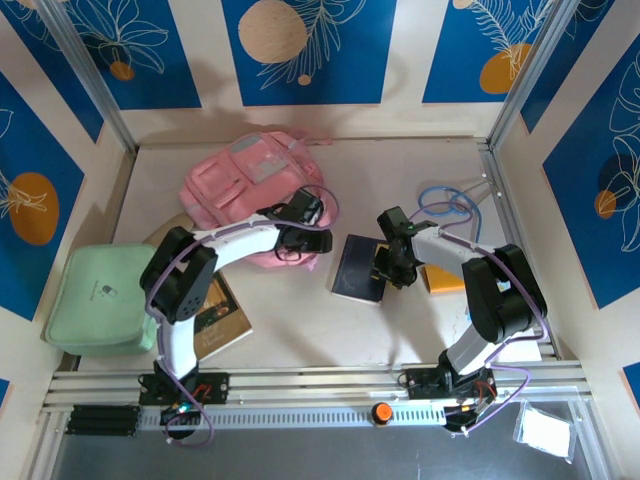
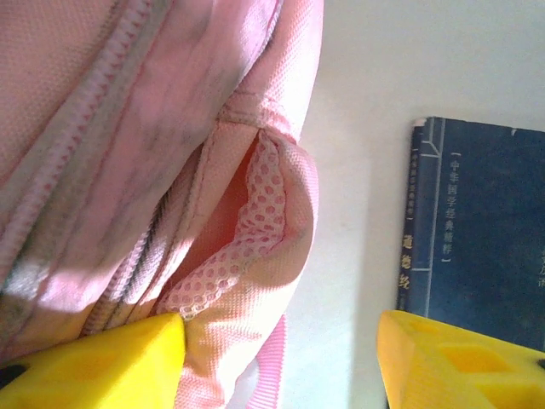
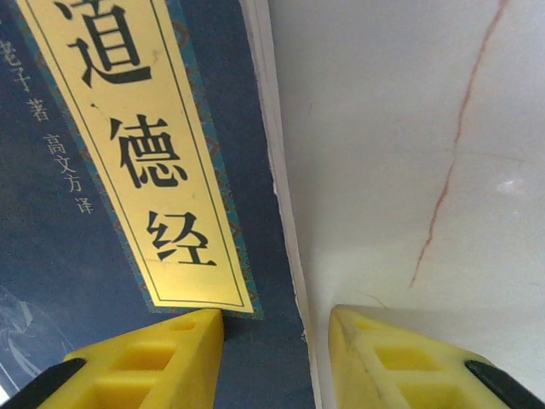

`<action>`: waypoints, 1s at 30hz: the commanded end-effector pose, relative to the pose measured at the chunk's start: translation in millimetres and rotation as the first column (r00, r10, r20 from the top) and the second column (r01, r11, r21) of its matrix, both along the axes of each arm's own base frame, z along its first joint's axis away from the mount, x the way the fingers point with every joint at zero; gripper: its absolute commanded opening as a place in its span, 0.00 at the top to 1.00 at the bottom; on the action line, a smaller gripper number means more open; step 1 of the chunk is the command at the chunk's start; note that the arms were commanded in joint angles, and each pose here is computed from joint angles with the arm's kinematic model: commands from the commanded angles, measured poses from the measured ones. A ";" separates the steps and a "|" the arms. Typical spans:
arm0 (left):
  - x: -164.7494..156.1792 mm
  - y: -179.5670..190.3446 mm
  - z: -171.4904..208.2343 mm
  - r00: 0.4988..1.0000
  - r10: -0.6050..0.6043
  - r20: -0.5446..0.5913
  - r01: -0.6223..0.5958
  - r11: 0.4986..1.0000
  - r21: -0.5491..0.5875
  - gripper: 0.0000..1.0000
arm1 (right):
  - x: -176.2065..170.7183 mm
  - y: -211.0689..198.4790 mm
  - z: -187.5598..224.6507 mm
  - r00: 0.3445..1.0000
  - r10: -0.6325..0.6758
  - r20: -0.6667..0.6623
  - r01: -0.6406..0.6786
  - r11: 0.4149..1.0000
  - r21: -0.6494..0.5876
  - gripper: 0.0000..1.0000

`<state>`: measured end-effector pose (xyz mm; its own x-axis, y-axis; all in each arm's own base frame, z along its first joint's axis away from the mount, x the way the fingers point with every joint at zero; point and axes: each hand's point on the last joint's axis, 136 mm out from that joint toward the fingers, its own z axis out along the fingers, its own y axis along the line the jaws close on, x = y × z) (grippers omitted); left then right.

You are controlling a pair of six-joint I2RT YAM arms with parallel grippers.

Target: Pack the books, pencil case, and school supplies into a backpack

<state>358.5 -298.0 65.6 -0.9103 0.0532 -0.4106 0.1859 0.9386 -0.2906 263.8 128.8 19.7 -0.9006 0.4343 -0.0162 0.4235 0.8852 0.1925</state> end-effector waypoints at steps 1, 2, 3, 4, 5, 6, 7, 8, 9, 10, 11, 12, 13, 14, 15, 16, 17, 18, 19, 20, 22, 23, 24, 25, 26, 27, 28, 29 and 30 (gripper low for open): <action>-20.3 5.7 29.0 1.000 -0.018 -0.014 0.018 1.000 -0.017 0.37 | -5.7 -4.7 -7.8 1.000 -0.007 -0.026 0.007 1.000 -0.017 0.62; -26.3 -1.1 43.2 0.999 -0.033 0.002 0.033 0.999 -0.044 0.36 | -5.4 -5.1 -7.7 1.000 -0.009 -0.025 0.008 1.000 -0.018 0.62; -32.9 -6.8 54.1 0.999 -0.046 0.016 0.046 0.997 -0.059 0.36 | -5.0 -5.0 -7.7 1.000 -0.010 -0.025 0.009 1.000 -0.018 0.62; -38.4 -11.5 60.3 0.998 -0.059 0.025 0.060 0.996 -0.067 0.36 | -4.8 -4.6 -7.8 1.000 -0.012 -0.026 0.011 1.000 -0.016 0.62; -44.0 -16.8 64.2 0.997 -0.071 0.030 0.073 0.995 -0.075 0.36 | -4.5 -4.0 -8.4 1.000 -0.013 -0.028 0.012 1.000 -0.014 0.62; -48.4 -21.5 64.0 0.997 -0.076 0.024 0.077 0.994 -0.081 0.37 | -3.9 -3.4 -9.1 1.000 -0.011 -0.029 0.011 1.000 -0.013 0.63; -51.5 -26.1 61.4 0.997 -0.081 0.012 0.082 0.992 -0.092 0.39 | -4.2 -3.3 -9.9 0.999 -0.012 -0.034 0.012 1.000 -0.013 0.65; -53.8 -32.8 56.4 0.996 -0.089 -0.002 0.088 0.990 -0.108 0.41 | -3.8 -2.8 -10.3 0.999 -0.013 -0.036 0.013 1.000 -0.012 0.66; -55.0 -38.9 49.8 0.996 -0.092 -0.019 0.089 0.989 -0.121 0.42 | -3.8 -2.3 -10.9 0.999 -0.015 -0.041 0.014 1.000 -0.010 0.67; -55.7 -43.8 43.9 0.995 -0.096 -0.037 0.091 0.988 -0.128 0.45 | -3.5 -1.9 -10.8 0.999 -0.015 -0.041 0.015 1.000 -0.009 0.68; -55.8 -50.5 37.4 0.993 -0.106 -0.053 0.098 0.985 -0.140 0.47 | -3.6 -1.6 -11.1 0.999 -0.016 -0.043 0.015 1.000 -0.008 0.68; -54.9 -56.2 31.7 0.992 -0.112 -0.063 0.102 0.984 -0.145 0.48 | -3.6 -1.6 -11.1 0.999 -0.016 -0.044 0.015 1.000 -0.008 0.68; -53.4 -59.6 26.8 0.991 -0.113 -0.070 0.102 0.984 -0.146 0.49 | -3.7 -1.9 -11.2 0.999 -0.015 -0.044 0.014 1.000 -0.010 0.69; -51.0 -63.0 20.4 0.990 -0.114 -0.078 0.102 0.984 -0.144 0.50 | -4.2 -1.9 -11.5 0.999 -0.015 -0.047 0.015 1.000 -0.010 0.69; -48.3 -65.1 14.6 0.990 -0.112 -0.084 0.100 0.986 -0.135 0.52 | -4.8 -2.3 -12.0 0.999 -0.015 -0.049 0.014 1.000 -0.012 0.69; -45.5 -66.9 10.2 0.990 -0.113 -0.086 0.102 0.987 -0.127 0.55 | -5.4 -2.3 -12.3 0.999 -0.016 -0.051 0.016 1.000 -0.011 0.70; -43.8 -69.1 4.6 0.989 -0.118 -0.092 0.106 0.987 -0.120 0.57 | -6.1 -2.3 -12.7 0.998 -0.014 -0.053 0.014 1.000 -0.011 0.70; -42.2 -71.0 -0.5 0.988 -0.122 -0.098 0.111 0.988 -0.111 0.57 | -6.1 -2.3 -12.7 0.998 -0.016 -0.052 0.015 1.000 -0.010 0.70; -40.9 -71.9 -4.0 0.987 -0.123 -0.102 0.112 0.988 -0.104 0.57 | -6.6 -2.3 -13.1 0.998 -0.016 -0.054 0.015 1.000 -0.009 0.70; -39.9 -71.9 -9.5 0.987 -0.120 -0.109 0.110 0.990 -0.094 0.57 | -6.2 -2.1 -12.6 0.999 -0.016 -0.052 0.016 1.000 -0.008 0.70; -39.8 -72.0 -18.1 0.985 -0.117 -0.125 0.108 0.991 -0.079 0.58 | -6.9 -2.1 -13.0 0.998 -0.016 -0.053 0.016 1.000 -0.007 0.70; -40.6 -73.7 -20.8 0.983 -0.122 -0.135 0.112 0.990 -0.081 0.57 | -6.5 -2.2 -12.8 0.999 -0.016 -0.051 0.016 1.000 -0.007 0.71; -41.5 -75.4 -23.3 0.981 -0.126 -0.145 0.114 0.990 -0.088 0.58 | -6.4 -2.2 -12.9 0.999 -0.014 -0.050 0.014 1.000 -0.009 0.72; -42.2 -77.0 -24.6 0.980 -0.131 -0.152 0.118 0.989 -0.092 0.59 | -6.5 -2.3 -13.1 0.999 -0.011 -0.049 0.011 1.000 -0.011 0.73; -43.0 -76.9 -27.1 0.978 -0.131 -0.160 0.117 0.989 -0.090 0.59 | -6.4 -2.1 -13.5 0.999 -0.009 -0.050 0.008 1.000 -0.012 0.74; -43.2 -76.5 -29.0 0.978 -0.130 -0.165 0.117 0.989 -0.086 0.59 | -6.8 -2.3 -13.7 0.999 -0.007 -0.051 0.007 1.000 -0.014 0.74; -43.7 -76.5 -31.1 0.977 -0.130 -0.170 0.118 0.990 -0.082 0.59 | -6.4 -1.8 -13.6 0.999 -0.007 -0.050 0.007 1.000 -0.011 0.75; -44.0 -75.7 -33.7 0.976 -0.129 -0.177 0.117 0.990 -0.076 0.60 | -6.4 -1.4 -13.9 0.999 -0.007 -0.051 0.006 1.000 -0.010 0.75; -44.5 -75.7 -35.6 0.975 -0.127 -0.184 0.115 0.991 -0.075 0.60 | -6.2 -1.4 -14.4 0.999 -0.007 -0.052 0.006 1.000 -0.010 0.75</action>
